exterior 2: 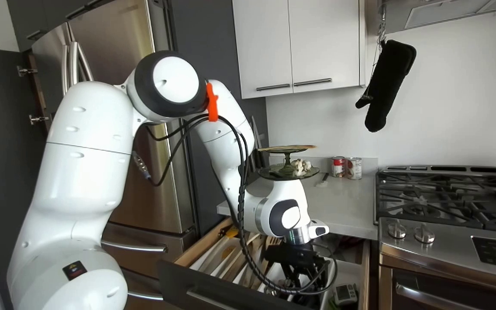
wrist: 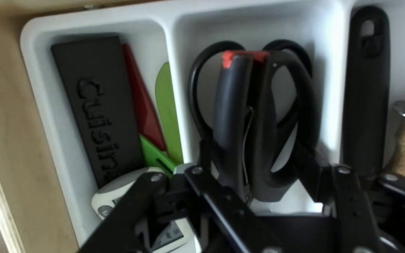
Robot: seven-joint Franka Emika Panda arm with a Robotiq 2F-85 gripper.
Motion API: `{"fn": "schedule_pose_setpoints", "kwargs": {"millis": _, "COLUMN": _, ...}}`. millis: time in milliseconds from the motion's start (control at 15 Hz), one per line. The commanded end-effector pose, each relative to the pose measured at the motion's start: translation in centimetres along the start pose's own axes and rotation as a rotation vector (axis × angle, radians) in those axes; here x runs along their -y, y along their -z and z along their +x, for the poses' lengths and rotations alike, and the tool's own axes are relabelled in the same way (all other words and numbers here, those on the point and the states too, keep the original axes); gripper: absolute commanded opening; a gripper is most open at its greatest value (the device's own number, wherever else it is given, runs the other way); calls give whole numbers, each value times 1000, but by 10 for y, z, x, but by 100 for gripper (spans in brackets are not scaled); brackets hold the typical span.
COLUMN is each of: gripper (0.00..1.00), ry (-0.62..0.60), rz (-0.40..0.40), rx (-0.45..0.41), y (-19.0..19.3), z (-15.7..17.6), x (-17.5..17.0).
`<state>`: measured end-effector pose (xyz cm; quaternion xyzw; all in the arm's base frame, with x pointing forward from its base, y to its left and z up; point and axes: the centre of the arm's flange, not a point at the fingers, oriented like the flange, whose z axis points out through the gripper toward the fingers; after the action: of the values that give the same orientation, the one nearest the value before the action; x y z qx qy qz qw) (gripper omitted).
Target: Remove one scissors from the open drawer and put it on the counter
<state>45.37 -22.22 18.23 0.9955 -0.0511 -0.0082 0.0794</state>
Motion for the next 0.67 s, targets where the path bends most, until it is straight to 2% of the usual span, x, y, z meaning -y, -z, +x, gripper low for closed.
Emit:
{"fn": "schedule_pose_setpoints", "kwargs": {"millis": 0, "gripper": 62, "ry": -17, "rz": -11, "rx": 11, "y": -18, "z": 6, "x": -2}}
{"fn": "schedule_pose_setpoints", "kwargs": {"millis": 200, "gripper": 63, "ry": -15, "rz": -13, "rx": 22, "y": -22, "z": 7, "x": -1}}
{"fn": "schedule_pose_setpoints", "kwargs": {"millis": 333, "gripper": 58, "ry": -13, "rz": -17, "rx": 20, "y": -22, "z": 8, "x": 0}}
{"fn": "schedule_pose_setpoints", "kwargs": {"millis": 467, "gripper": 37, "ry": -13, "rz": -20, "rx": 19, "y": -21, "z": 8, "x": -1}}
{"fn": "schedule_pose_setpoints", "kwargs": {"millis": 600, "gripper": 21, "ry": -14, "rz": -26, "rx": 19, "y": -15, "z": 8, "x": -5}}
